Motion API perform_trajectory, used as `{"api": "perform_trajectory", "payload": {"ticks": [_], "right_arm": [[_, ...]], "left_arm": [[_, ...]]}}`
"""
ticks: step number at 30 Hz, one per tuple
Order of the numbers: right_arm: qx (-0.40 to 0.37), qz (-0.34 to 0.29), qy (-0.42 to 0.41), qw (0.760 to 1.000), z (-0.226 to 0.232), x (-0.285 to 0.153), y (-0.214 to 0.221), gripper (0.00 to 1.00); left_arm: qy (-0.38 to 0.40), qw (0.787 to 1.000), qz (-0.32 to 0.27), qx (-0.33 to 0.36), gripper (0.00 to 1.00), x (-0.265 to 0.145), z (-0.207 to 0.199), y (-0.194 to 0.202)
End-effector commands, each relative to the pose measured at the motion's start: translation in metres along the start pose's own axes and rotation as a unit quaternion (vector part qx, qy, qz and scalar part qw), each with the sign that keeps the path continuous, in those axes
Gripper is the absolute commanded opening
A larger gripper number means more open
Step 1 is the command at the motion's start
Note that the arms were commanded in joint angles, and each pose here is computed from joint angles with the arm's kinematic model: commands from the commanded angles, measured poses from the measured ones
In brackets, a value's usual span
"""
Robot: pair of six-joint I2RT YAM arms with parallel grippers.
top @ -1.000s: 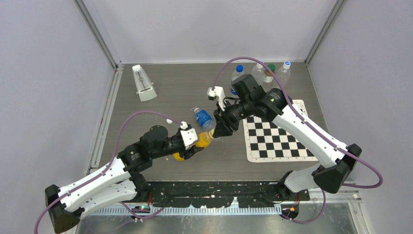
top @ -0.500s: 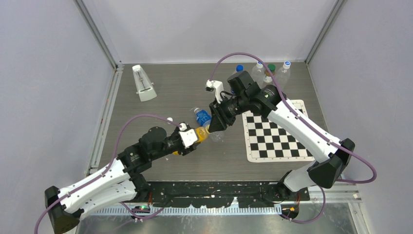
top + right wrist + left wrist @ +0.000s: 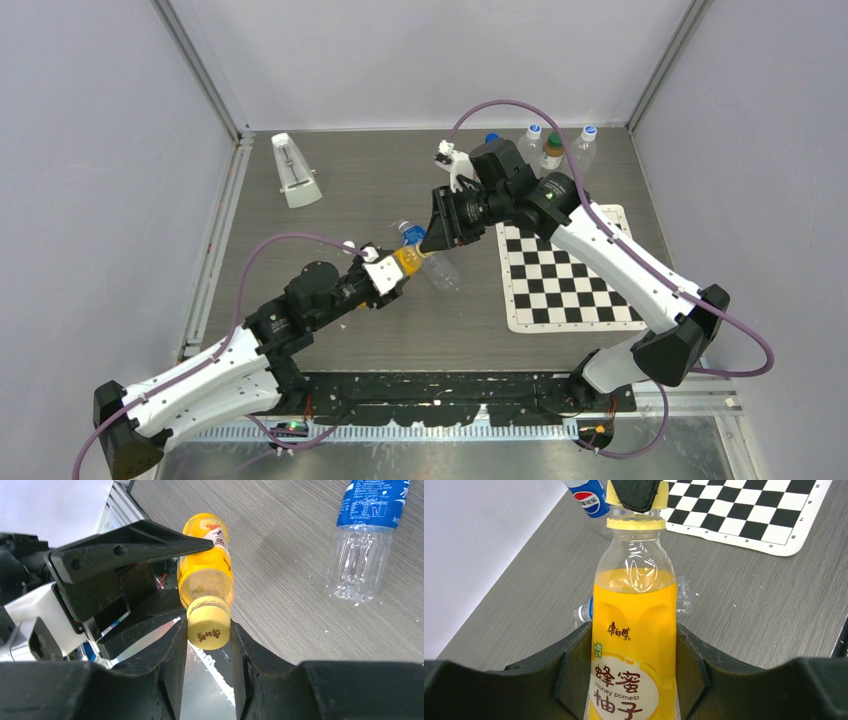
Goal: Screw on the bottle caps
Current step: Screw the bottle cap onto the plastic bottle.
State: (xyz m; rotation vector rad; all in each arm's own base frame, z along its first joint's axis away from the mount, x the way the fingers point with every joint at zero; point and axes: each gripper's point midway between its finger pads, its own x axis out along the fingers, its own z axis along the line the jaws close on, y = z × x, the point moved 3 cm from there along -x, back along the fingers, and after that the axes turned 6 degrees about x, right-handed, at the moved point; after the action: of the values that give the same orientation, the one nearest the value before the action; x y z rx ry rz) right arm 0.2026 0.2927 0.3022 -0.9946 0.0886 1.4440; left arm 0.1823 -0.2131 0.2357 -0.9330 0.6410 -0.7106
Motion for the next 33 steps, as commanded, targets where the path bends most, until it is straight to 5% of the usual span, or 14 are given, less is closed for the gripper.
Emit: {"api": "perform_trajectory", "payload": {"ticks": [1,21,33], "right_arm": [[0.074,-0.019,0.016,0.997,0.001,0.010,-0.012,0.13],[0.232,-0.039,0.031,0.971,0.003,0.019,-0.019,0.27],[0.210,-0.075,0.029,0.974,0.006,0.008,-0.028,0.64]], "left_arm": [[-0.049,0.987,-0.154,0.012,0.00,-0.005,0.028,-0.073],[-0.055,0.985,-0.160,0.035,0.00,0.001,0.022,-0.058],[-0.083,0.989,-0.122,-0.003,0.00,0.004,0.025,-0.039]]}}
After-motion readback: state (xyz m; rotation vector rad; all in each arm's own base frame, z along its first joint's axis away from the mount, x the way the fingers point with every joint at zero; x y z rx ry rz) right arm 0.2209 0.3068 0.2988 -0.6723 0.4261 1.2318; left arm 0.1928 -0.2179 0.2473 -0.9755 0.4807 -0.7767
